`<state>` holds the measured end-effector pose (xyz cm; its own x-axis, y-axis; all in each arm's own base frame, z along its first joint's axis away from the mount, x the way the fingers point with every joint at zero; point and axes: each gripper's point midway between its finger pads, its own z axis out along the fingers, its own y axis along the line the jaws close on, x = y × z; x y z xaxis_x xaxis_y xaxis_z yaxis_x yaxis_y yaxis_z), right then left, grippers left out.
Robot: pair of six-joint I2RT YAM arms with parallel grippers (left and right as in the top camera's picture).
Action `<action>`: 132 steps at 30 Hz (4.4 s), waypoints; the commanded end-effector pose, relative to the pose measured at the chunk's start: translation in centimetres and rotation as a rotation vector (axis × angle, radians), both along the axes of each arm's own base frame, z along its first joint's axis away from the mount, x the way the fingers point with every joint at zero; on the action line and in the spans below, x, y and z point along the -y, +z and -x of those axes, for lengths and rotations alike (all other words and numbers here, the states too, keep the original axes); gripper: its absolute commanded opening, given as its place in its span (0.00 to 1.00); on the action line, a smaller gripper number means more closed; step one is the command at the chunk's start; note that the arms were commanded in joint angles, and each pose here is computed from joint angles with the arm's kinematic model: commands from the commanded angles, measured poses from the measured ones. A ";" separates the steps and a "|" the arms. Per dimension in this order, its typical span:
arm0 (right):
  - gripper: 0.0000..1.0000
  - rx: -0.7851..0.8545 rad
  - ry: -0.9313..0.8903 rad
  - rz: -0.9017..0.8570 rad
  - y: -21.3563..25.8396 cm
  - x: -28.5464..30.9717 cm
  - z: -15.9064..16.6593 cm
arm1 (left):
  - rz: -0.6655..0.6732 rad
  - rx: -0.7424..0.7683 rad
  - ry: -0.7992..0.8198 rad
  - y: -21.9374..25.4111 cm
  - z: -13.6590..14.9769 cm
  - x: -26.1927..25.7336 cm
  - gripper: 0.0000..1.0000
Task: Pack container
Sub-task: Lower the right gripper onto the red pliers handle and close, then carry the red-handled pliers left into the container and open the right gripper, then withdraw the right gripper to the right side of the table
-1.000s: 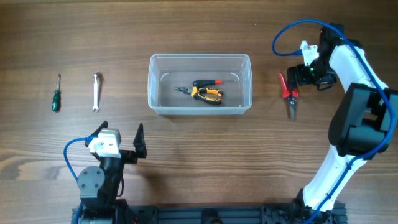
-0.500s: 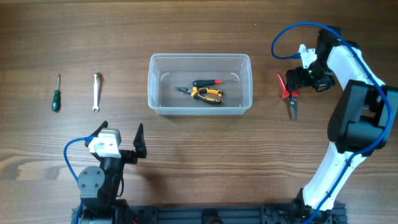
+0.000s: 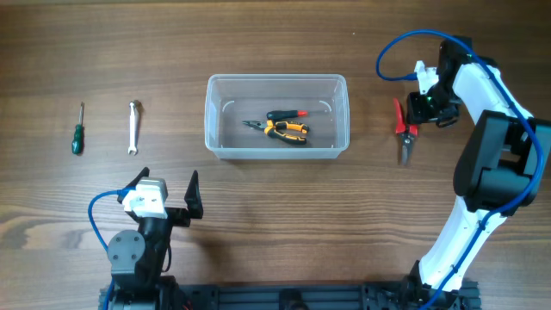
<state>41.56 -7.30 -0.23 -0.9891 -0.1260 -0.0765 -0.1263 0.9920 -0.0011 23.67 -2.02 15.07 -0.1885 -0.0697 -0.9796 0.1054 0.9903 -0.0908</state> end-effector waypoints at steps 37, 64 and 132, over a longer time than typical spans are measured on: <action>0.04 0.296 0.403 -0.141 19.3 -13.3 -4.5 | -0.014 0.004 -0.018 -0.2 0.0 0.3 1.00; 0.04 0.419 1.035 -0.006 18.4 -33.2 -1.7 | -0.014 0.004 -0.018 -0.2 0.0 0.3 1.00; 1.00 0.679 0.535 -0.039 30.3 -29.0 -4.9 | -0.014 0.004 -0.018 -0.2 0.0 0.3 1.00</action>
